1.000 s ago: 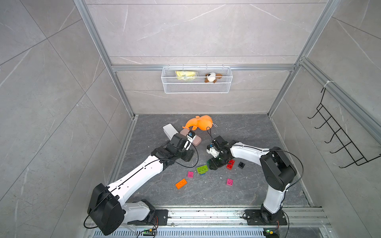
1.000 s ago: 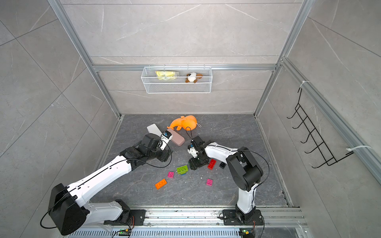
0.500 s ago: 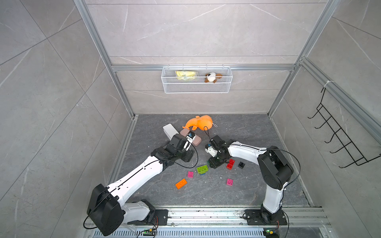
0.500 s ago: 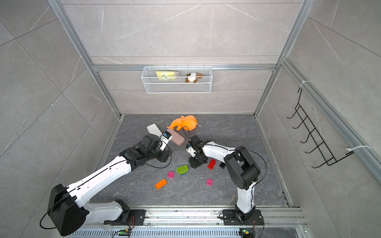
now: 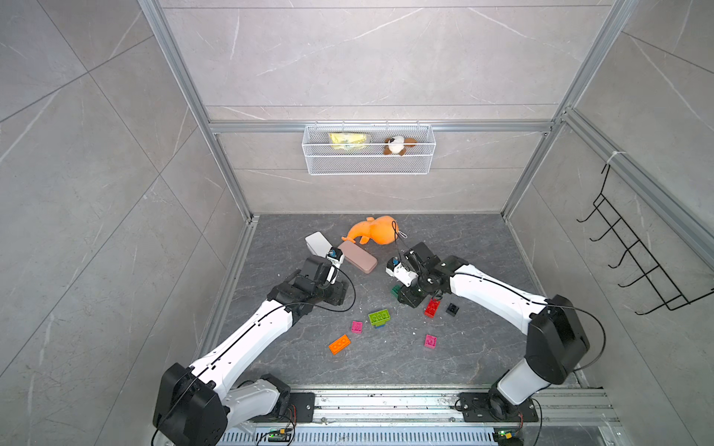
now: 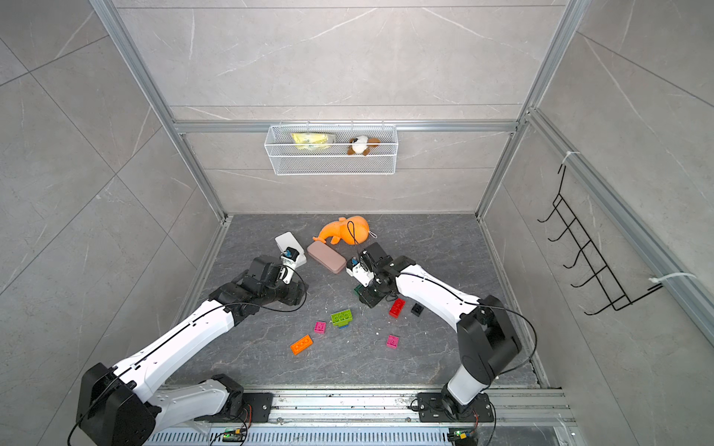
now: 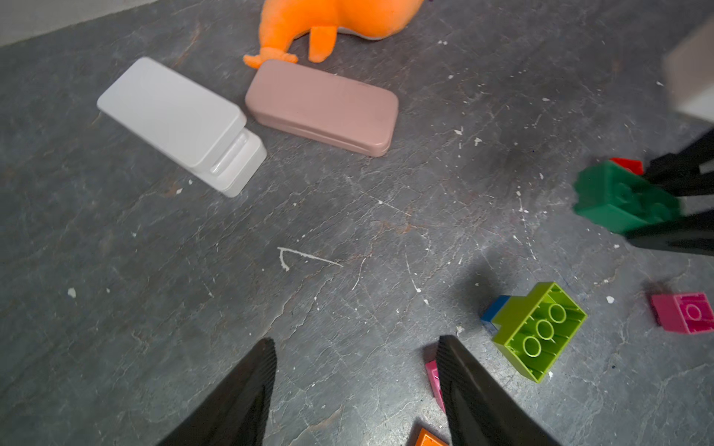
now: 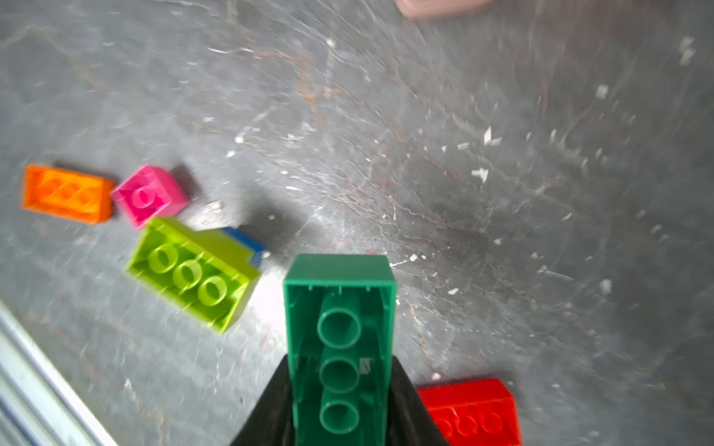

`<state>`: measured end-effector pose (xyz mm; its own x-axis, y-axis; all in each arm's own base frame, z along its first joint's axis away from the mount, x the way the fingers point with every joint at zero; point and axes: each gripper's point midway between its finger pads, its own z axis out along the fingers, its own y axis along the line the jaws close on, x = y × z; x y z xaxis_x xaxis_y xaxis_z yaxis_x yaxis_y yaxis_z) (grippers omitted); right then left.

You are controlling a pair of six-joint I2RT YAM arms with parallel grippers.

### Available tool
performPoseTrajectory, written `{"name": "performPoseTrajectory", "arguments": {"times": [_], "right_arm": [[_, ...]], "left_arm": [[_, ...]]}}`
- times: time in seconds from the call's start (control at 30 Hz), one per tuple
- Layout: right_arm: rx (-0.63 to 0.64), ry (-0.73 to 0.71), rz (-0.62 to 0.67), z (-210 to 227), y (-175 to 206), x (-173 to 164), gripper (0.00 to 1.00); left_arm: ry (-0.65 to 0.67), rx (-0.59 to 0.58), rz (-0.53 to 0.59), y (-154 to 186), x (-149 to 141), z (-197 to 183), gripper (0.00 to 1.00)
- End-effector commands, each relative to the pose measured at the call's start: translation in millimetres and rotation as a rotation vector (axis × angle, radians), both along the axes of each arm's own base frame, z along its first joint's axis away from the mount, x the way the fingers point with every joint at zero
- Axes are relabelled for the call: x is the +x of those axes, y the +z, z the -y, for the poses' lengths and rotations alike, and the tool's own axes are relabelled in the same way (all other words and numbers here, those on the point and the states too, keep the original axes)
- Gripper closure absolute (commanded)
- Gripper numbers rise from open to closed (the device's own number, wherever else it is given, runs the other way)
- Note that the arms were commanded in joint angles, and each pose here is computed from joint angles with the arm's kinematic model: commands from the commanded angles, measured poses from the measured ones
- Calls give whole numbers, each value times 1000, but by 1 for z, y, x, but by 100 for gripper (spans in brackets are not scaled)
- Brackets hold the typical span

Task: Assemble a carrot with lego
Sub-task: Pick up the lego brick from the center of the board, then assemble the lego brick with the lego brick.

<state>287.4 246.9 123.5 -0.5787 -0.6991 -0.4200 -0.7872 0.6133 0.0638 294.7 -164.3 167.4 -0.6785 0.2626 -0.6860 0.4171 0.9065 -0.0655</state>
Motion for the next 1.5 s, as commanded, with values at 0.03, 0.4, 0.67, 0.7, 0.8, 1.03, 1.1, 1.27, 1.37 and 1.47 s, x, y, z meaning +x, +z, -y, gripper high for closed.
{"name": "performPoseTrajectory", "arguments": {"times": [0.03, 0.4, 0.67, 0.7, 0.8, 1.03, 1.1, 1.27, 1.37, 1.47], "right_arm": [[-26, 279, 0, -5, 13, -31, 70], [-121, 698, 83, -37, 18, -49, 71], [-222, 837, 69, -60, 1, -42, 70], [-226, 851, 66, -63, 0, -42, 70], [-243, 882, 51, -67, -6, -42, 70], [-281, 938, 20, -65, -17, -44, 71], [-282, 955, 17, -64, -20, -46, 71], [-282, 986, 17, -67, -25, -45, 72], [-277, 994, 23, -68, -26, -44, 72], [-272, 997, 28, -70, -28, -44, 73]], "left_arm": [[61, -156, -42, 3, 4, -3, 28], [42, -308, -137, -11, -2, -16, 29], [107, -322, -163, -20, 2, -37, 28], [108, -319, -166, -21, 2, -38, 28], [119, -303, -167, -22, 1, -42, 28], [131, -285, -161, -23, 2, -46, 28], [133, -282, -156, -23, 3, -46, 28], [132, -282, -161, -25, 4, -46, 29], [126, -284, -172, -28, 4, -45, 28], [124, -283, -172, -28, 5, -44, 29]]}}
